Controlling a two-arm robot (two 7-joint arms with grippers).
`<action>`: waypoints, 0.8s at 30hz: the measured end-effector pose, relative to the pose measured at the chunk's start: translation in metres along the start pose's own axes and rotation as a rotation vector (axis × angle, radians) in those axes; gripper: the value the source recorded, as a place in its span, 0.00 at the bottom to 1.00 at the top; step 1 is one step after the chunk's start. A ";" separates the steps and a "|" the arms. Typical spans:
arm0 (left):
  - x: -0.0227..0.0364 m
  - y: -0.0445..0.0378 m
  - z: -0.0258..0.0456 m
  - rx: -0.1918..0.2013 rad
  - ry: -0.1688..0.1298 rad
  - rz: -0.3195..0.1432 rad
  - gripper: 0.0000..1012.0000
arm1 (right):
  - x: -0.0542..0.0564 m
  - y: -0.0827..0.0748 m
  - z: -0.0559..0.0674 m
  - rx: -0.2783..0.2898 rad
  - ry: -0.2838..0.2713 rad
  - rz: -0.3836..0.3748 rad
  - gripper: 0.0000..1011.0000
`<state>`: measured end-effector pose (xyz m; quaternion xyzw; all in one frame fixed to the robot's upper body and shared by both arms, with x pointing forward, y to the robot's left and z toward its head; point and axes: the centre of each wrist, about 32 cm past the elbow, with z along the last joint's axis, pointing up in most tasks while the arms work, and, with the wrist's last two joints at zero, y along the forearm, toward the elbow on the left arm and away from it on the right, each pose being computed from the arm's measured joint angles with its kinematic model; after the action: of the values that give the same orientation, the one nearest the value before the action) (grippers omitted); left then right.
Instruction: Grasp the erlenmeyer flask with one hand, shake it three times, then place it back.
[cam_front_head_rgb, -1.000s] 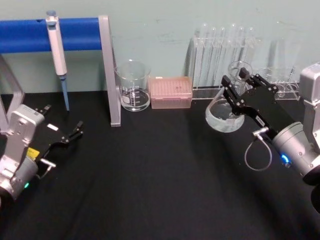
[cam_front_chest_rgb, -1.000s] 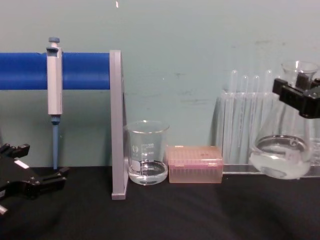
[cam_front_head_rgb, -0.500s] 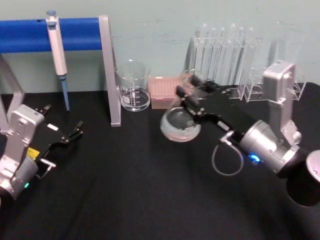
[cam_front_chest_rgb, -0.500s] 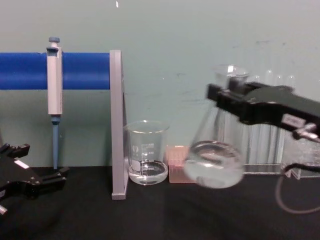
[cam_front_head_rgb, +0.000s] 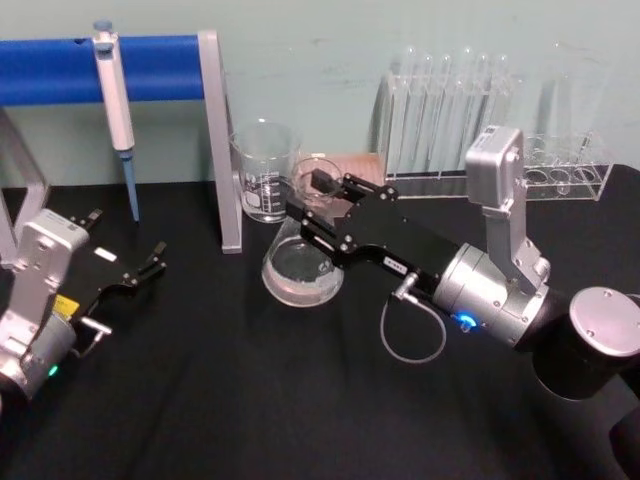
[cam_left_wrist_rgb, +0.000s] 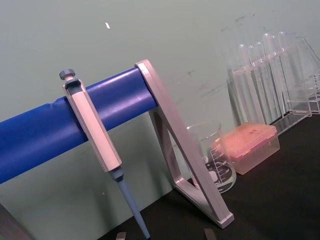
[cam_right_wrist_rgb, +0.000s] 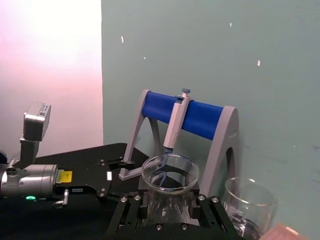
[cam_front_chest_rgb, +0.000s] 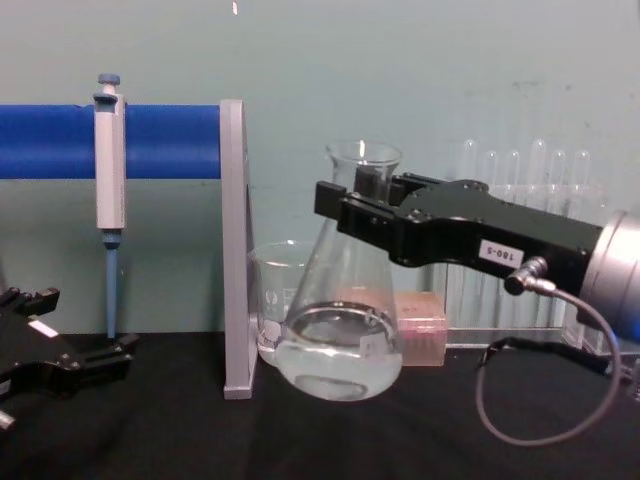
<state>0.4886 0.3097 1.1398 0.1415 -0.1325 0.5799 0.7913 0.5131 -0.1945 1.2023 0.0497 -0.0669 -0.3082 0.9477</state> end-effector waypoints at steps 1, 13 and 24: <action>0.0000 0.0000 0.0000 0.000 0.000 0.000 0.99 | 0.000 0.000 0.000 0.000 0.000 0.002 0.44; 0.0000 0.0000 0.0000 0.000 0.000 0.000 0.99 | 0.001 -0.008 0.001 -0.008 -0.027 -0.074 0.44; 0.0000 0.0000 0.0000 0.000 0.000 0.000 0.99 | 0.011 -0.045 0.006 -0.016 -0.060 -0.312 0.44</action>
<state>0.4886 0.3097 1.1398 0.1415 -0.1325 0.5799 0.7913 0.4950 -0.2381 1.2033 0.0427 -0.0840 -0.4533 0.8864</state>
